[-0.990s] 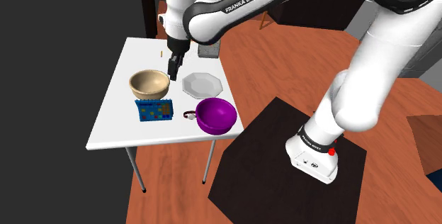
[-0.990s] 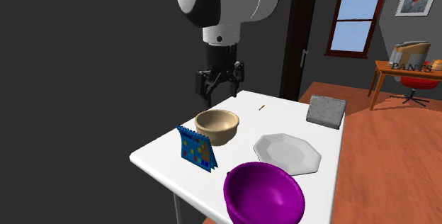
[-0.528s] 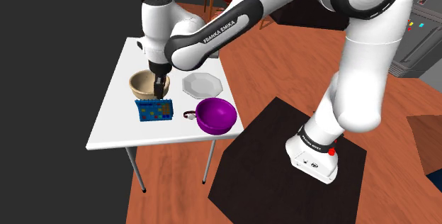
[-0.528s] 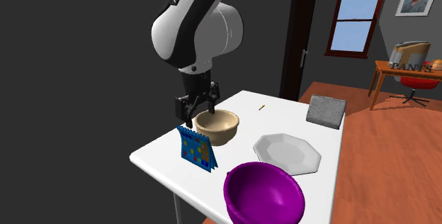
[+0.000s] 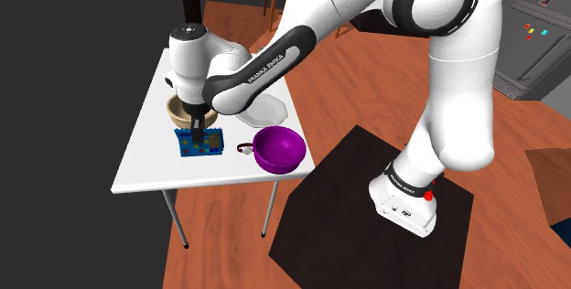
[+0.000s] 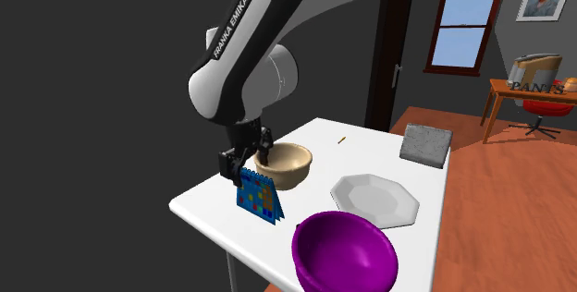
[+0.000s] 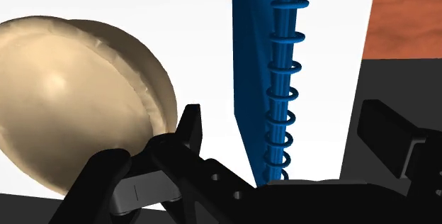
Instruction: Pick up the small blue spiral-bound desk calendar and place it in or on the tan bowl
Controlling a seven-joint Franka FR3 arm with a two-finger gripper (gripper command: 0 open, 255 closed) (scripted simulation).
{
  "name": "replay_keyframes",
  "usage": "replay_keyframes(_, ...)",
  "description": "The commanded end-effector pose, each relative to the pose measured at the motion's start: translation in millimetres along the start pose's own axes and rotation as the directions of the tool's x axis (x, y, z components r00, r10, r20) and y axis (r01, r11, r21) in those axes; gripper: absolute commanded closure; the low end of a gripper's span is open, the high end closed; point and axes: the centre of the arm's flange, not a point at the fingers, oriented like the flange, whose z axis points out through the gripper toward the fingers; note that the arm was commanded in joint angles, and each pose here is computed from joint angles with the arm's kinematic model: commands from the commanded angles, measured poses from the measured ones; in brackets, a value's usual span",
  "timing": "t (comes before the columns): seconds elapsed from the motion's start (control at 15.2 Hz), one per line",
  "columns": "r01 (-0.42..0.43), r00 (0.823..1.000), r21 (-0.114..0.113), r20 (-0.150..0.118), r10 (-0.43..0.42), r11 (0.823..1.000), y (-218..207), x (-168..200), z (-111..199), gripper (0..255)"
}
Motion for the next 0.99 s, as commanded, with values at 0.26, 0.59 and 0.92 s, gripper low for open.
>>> replay_keyframes(0.26, 0.0, 1.0, 0.0, 0.0, 0.0, 1.0, 0.6, -0.2, 19.4, 0)
replay_keyframes(0.59, 0.0, 1.0, 0.0, 0.0, 0.0, 1.0, 0.6, -0.2, 19.4, 0)
replay_keyframes(0.92, 0.0, 1.0, 0.0, 0.0, 0.0, 1.0, 0.8, -0.2, 19.4, 255)
